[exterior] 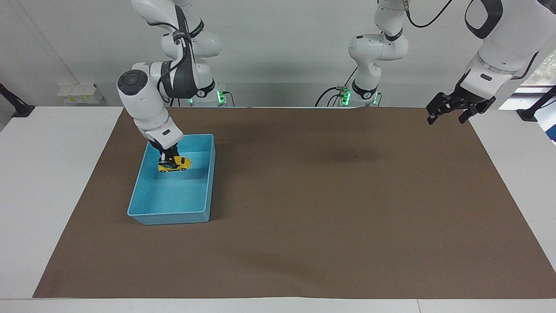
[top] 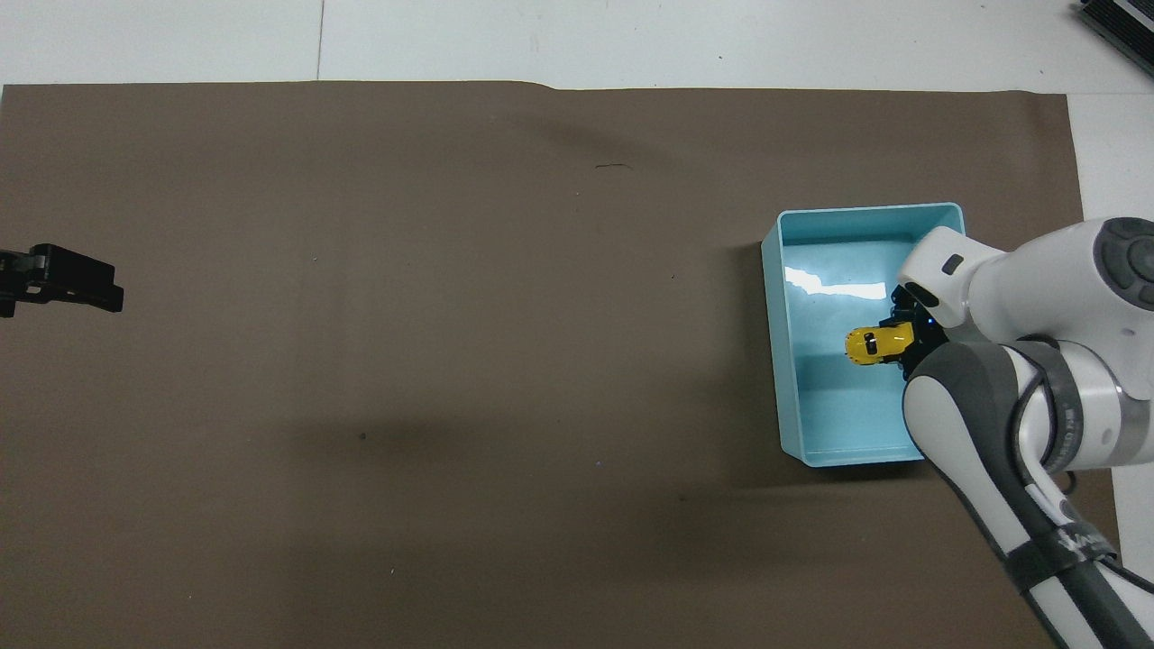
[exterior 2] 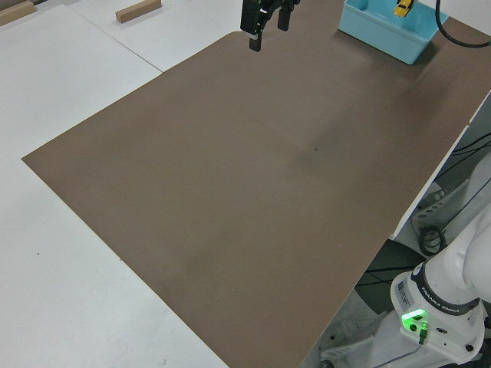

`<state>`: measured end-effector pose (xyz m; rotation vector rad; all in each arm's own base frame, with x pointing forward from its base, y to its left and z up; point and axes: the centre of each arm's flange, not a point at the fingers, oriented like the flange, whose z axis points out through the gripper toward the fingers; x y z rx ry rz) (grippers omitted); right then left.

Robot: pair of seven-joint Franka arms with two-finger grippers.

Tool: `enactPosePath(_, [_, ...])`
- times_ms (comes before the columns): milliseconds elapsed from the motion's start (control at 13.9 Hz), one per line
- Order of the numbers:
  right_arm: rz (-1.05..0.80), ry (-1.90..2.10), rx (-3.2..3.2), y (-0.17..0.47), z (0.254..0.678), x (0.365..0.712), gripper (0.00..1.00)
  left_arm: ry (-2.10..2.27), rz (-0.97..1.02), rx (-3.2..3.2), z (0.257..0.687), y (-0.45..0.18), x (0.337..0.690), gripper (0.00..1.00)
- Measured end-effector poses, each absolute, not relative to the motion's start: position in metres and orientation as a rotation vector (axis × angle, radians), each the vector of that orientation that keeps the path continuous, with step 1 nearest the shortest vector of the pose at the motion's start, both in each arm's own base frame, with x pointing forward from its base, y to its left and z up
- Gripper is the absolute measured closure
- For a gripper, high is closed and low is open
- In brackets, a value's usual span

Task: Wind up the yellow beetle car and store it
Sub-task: 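Lift the car with the right gripper over into the blue box, then lower the car onto the box floor and open the right gripper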

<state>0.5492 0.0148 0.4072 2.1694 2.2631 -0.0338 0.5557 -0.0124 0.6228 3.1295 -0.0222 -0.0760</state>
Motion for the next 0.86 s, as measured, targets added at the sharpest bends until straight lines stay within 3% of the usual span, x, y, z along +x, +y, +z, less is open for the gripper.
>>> enactPosePath(865, [0.002,2.248,2.157,0.013,0.345,0.535,0.58,-0.022,-0.076,3.129,0.623,-0.012,0.556,0.00])
